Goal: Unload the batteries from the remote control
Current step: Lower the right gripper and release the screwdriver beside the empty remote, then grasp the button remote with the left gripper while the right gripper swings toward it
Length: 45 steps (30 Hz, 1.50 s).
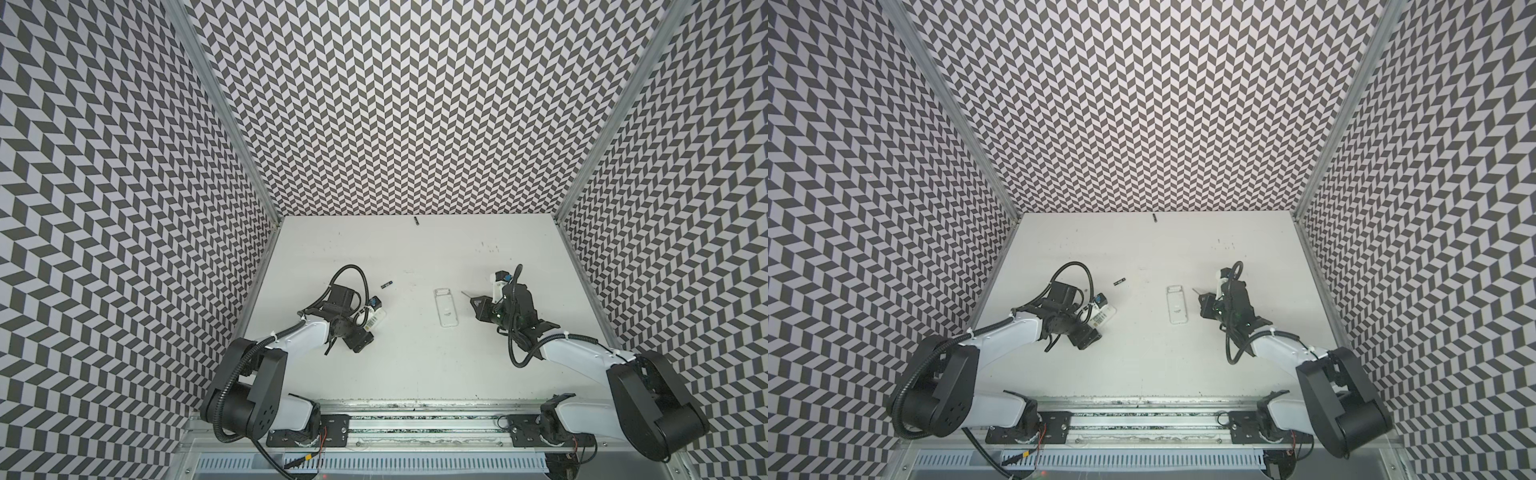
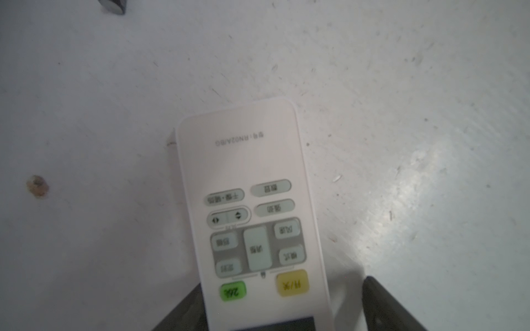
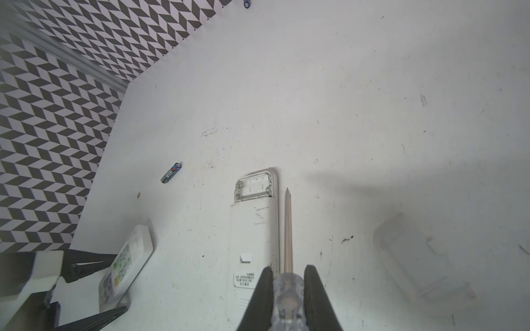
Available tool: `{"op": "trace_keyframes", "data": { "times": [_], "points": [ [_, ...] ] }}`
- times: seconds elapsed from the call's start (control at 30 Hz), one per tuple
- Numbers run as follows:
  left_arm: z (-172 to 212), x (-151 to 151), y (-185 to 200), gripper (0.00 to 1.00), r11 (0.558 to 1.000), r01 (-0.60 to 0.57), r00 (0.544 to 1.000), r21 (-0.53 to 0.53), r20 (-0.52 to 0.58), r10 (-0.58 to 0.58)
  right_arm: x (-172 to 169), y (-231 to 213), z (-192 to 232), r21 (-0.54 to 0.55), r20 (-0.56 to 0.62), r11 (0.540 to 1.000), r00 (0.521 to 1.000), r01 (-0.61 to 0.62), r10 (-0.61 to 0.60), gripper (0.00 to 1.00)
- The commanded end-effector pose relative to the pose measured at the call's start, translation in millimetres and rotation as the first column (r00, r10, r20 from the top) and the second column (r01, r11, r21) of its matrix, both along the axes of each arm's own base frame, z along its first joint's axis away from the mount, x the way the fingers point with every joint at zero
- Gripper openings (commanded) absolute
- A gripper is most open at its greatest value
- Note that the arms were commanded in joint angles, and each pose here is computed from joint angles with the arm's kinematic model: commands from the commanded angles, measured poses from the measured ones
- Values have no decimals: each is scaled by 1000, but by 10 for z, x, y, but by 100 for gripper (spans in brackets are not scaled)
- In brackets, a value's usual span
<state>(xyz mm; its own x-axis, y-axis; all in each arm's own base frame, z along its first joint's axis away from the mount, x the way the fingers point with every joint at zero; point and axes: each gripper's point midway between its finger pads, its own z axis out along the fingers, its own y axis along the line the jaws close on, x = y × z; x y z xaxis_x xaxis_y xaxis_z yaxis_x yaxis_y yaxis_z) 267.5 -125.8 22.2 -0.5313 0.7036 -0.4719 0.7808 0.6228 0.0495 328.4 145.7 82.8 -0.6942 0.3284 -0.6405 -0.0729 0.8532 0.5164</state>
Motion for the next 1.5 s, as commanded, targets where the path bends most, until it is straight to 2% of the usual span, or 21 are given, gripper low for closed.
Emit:
{"op": "trace_keyframes", "data": {
  "times": [0.0,0.2,0.47,0.67,0.77,0.97,1.03,1.13,1.23,1.4,1.47],
  "points": [
    [-35,12,11,72,1000,7,1000,19,-1,-7,141,-64,92,18,70,998,996,53,-54,0],
    [-32,-20,5,52,1000,19,1000,13,2,-19,81,-69,-87,11,35,999,998,43,-44,12],
    [78,2,-27,35,999,33,999,-8,35,-32,48,-103,-112,-13,32,999,999,44,-44,28],
    [319,123,-114,7,997,54,994,-53,99,-48,57,-133,15,-23,78,998,996,51,-49,39],
    [511,204,-162,0,994,60,992,-91,118,-49,70,-121,119,-47,91,998,996,29,-25,44],
    [892,229,-341,0,970,115,984,-214,157,-82,46,-38,627,-54,282,998,958,-44,57,52],
    [971,223,-359,0,964,124,982,-234,169,-86,3,-9,827,-74,363,995,928,-66,88,52],
    [1066,138,-415,0,946,185,971,-265,196,-135,-95,78,1114,-122,502,987,851,-109,156,52],
    [1168,100,-426,0,934,222,965,-281,202,-169,-228,191,1324,-147,590,974,776,-169,224,52],
    [1305,39,-474,0,914,265,954,-307,221,-202,-622,435,1580,-221,757,932,552,-288,350,52],
    [1278,27,-472,0,915,266,956,-304,208,-209,-696,519,1631,-251,775,917,503,-311,383,52]
  ]
}}
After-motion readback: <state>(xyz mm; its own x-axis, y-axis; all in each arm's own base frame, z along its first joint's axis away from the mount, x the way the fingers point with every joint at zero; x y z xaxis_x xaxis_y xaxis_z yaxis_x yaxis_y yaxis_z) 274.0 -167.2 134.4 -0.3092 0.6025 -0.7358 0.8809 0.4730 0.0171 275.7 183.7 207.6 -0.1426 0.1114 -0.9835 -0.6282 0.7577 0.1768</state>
